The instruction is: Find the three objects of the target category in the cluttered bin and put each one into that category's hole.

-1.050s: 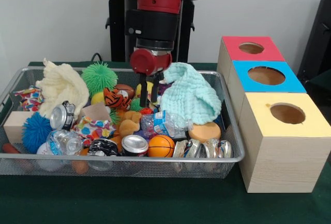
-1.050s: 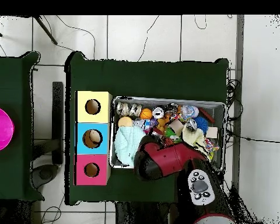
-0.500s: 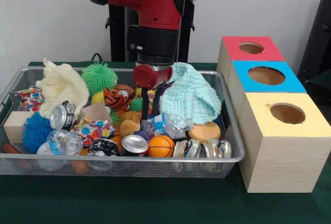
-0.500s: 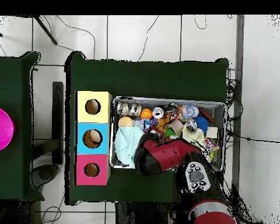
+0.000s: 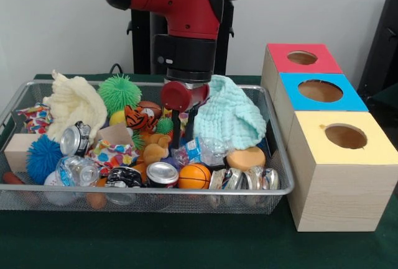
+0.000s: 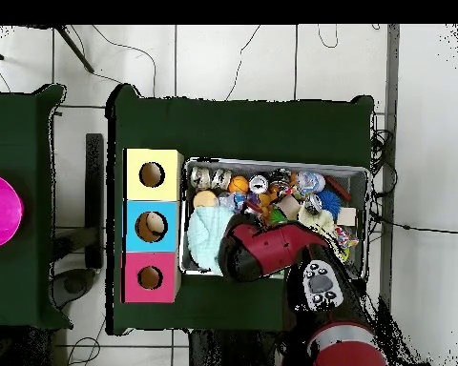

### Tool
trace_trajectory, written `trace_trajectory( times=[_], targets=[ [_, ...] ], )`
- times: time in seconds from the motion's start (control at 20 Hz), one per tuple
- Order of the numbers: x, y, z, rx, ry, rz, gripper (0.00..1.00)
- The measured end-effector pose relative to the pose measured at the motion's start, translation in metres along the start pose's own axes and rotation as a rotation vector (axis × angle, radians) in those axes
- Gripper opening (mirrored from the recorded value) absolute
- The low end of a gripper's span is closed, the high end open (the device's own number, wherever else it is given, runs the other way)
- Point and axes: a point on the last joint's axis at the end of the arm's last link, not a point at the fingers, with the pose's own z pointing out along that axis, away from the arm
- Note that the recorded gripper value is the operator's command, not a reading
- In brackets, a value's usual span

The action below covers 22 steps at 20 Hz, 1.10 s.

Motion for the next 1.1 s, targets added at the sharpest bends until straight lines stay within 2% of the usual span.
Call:
trace_trajectory(
  times=[0.3,0.5,0.85,1.1],
  targets=[
    [-0.008,-0.007,-0.005,0.014,-0.013,0.004,1.00],
    [-0.023,-0.024,-0.025,0.048,-0.037,0.026,1.00],
    [-0.050,-0.036,-0.054,0.073,-0.081,0.049,1.00],
    [-0.055,-0.036,-0.056,0.075,-0.090,0.049,1.00]
  ],
)
